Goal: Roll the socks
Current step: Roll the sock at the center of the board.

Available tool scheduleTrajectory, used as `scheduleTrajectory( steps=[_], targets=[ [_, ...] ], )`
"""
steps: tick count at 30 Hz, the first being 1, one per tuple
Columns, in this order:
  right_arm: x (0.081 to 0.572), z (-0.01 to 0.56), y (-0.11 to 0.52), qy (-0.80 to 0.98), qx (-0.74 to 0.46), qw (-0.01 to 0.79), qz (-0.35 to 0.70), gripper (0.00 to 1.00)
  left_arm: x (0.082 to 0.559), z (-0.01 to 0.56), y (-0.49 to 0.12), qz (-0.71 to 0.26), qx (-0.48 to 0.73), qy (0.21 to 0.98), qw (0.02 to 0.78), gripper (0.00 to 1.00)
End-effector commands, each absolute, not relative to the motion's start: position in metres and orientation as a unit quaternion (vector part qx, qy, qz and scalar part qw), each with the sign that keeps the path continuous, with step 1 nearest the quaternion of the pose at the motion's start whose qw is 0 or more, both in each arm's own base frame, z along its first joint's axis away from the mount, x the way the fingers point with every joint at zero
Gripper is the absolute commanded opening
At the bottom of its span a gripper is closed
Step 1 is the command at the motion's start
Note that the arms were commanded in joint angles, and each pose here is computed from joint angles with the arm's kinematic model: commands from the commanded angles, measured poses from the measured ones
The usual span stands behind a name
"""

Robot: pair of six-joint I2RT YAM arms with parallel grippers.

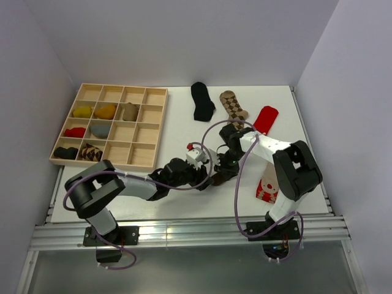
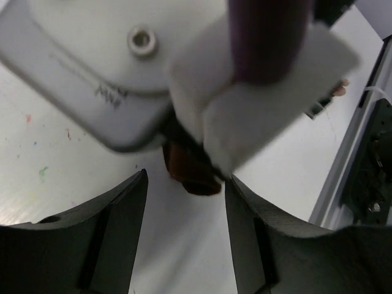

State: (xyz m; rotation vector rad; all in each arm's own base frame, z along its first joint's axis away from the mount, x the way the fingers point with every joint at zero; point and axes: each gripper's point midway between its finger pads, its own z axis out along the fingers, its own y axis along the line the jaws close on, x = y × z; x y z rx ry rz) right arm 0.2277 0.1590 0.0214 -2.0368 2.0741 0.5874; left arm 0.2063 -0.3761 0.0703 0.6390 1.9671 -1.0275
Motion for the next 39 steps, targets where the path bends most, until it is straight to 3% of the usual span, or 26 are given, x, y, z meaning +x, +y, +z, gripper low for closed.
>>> scheduleTrajectory(
  steps=[1, 11, 25, 39],
  targets=[
    [0.22, 0.028, 0.157, 0.695, -0.683, 0.068, 0.214, 0.09, 0.213, 0.09, -0.404, -0.42, 0.275, 0.744, 0.442, 0.59],
    [0.222, 0.024, 0.157, 0.701, -0.677, 0.052, 0.217, 0.09, 0.2, 0.082, -0.426, -0.422, 0.317, 0.726, 0.44, 0.65],
    [0.224, 0.024, 0.161, 0.707, -0.668, 0.021, 0.231, 0.08, 0.187, 0.07, -0.44, -0.411, 0.331, 0.727, 0.439, 0.67],
    [0.23, 0.015, 0.16, 0.72, -0.657, 0.004, 0.223, 0.08, 0.174, 0.097, -0.404, -0.284, 0.299, 0.725, 0.551, 0.66]
  ],
)
